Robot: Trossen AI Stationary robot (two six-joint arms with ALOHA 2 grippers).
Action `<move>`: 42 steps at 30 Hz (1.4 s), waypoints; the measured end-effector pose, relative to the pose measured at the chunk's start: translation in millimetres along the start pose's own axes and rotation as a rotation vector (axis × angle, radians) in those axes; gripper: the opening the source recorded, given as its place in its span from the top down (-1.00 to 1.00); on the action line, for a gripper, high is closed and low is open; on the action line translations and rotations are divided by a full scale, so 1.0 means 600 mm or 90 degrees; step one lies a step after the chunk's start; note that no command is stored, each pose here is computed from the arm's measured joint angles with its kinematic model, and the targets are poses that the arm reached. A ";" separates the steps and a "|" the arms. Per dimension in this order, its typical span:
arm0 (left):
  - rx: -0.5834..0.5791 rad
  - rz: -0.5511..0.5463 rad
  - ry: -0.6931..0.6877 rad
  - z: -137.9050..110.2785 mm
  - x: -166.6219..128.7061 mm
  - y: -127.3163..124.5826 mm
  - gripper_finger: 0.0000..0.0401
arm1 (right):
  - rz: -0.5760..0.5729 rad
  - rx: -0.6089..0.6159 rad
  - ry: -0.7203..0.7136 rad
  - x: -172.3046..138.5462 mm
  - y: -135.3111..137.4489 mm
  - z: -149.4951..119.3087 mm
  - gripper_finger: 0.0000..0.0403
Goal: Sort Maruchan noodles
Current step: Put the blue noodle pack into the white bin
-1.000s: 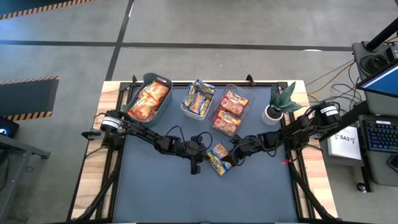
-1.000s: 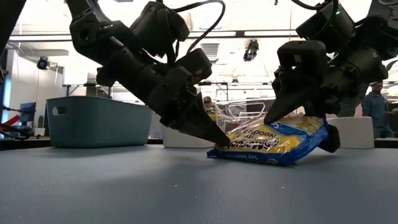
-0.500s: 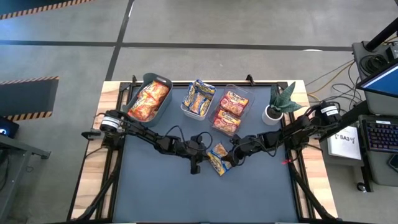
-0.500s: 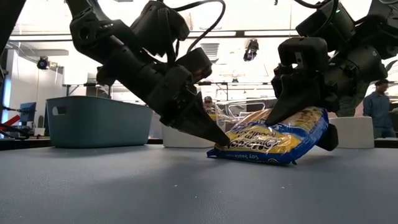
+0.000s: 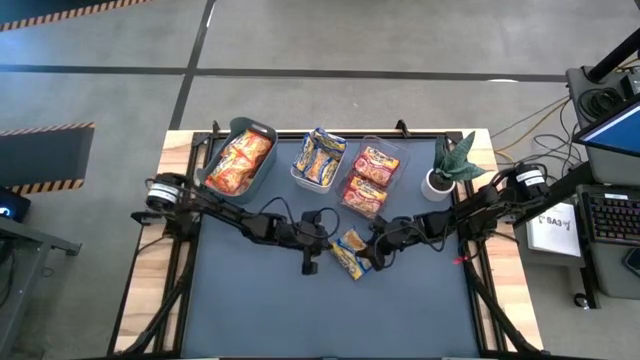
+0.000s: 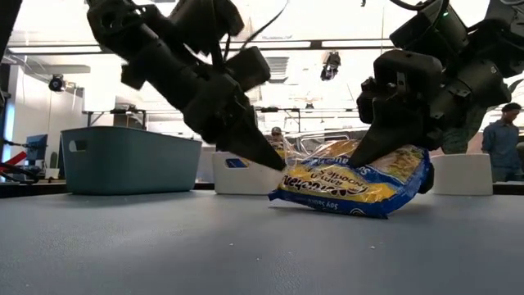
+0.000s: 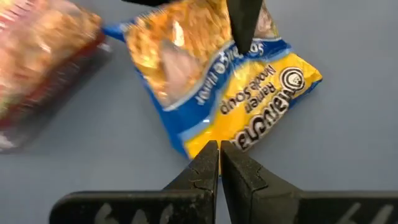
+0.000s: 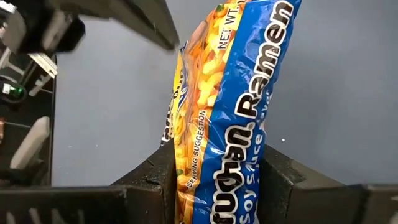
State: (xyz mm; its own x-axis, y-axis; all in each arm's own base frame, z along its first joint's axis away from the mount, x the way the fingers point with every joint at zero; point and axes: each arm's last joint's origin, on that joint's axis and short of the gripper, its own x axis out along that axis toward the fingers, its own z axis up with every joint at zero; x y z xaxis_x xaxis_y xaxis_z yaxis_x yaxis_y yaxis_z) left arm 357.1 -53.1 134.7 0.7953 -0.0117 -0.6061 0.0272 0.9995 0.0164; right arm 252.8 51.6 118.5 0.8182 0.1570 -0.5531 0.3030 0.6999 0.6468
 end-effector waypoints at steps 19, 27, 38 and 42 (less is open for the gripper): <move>0.019 -0.033 -0.197 0.013 -0.171 0.021 0.85 | -0.022 -0.341 -0.082 0.014 0.065 0.039 0.32; -0.043 -0.042 -0.221 -0.010 -0.169 0.023 0.20 | -0.082 -0.472 -0.079 0.019 0.100 0.066 0.32; -0.052 -0.040 -0.222 -0.021 -0.125 0.021 -0.31 | -0.112 -0.560 -0.081 0.019 0.119 0.083 0.32; -0.055 -0.039 -0.215 -0.017 -0.112 0.020 -0.30 | -0.112 -0.581 -0.086 0.019 0.123 0.084 0.32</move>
State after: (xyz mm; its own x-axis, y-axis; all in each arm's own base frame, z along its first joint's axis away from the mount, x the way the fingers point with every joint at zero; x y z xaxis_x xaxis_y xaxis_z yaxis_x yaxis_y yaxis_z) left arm 297.8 -40.2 167.3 0.9498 -0.0657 -0.3059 0.0406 0.9953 -0.0878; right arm 309.1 69.5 186.5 0.8642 -0.0453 -0.5011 -0.0258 0.9906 -0.1340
